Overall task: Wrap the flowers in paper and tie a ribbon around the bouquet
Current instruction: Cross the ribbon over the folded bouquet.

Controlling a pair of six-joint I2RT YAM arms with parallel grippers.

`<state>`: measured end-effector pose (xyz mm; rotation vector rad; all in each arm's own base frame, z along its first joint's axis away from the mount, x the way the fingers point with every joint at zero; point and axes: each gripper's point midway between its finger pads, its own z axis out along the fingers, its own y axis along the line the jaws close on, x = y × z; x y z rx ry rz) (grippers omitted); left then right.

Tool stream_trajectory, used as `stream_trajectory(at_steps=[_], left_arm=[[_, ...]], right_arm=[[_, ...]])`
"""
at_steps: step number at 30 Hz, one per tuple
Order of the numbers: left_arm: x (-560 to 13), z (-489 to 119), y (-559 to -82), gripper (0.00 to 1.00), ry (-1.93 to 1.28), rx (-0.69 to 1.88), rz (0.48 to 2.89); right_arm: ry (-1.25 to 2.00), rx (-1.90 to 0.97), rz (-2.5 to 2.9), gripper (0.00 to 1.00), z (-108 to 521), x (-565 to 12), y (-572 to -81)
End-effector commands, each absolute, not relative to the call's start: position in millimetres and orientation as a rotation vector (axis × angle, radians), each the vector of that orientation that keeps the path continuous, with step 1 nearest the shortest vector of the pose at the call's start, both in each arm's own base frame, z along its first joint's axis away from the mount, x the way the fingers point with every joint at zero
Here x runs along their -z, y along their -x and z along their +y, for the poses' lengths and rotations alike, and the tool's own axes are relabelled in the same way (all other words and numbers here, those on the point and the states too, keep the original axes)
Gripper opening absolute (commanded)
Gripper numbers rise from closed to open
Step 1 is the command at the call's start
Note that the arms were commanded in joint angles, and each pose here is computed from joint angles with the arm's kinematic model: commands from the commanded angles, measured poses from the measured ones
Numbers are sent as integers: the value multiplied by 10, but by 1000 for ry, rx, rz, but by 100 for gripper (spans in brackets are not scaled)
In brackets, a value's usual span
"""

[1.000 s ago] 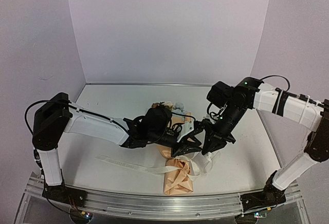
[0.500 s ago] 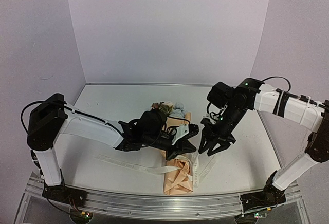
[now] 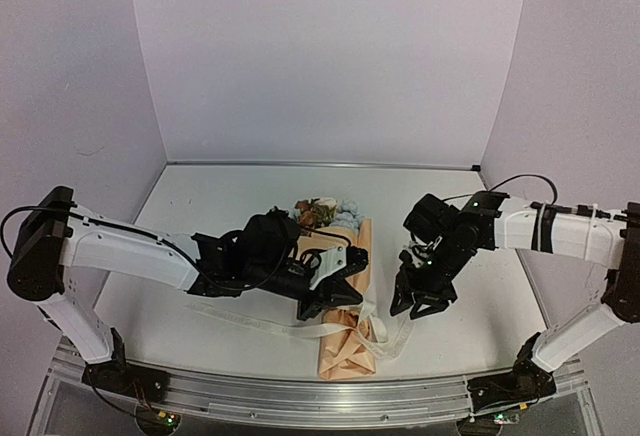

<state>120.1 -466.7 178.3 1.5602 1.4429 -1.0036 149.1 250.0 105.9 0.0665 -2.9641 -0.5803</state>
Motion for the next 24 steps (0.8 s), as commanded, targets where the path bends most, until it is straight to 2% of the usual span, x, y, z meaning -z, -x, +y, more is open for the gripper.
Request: stream_trajectory(at_steps=[1, 19, 22, 24], left_arm=[[-1755, -4519, -1173, 0, -1575, 965, 1485], [-1621, -4357, -1225, 0, -1520, 919, 1586], [-1587, -4345, -1224, 0, -1520, 917, 1598], [-1575, -4335, -1236, 0, -1513, 909, 1606]], right_arm=[[-70, 647, -3036, 44, 2761, -912, -1627], [2, 672, -3021, 40, 2891, -472, -1371], [15, 687, -3018, 37, 2936, -473, -1361], [16, 690, -3020, 29, 2945, -480, -1354]])
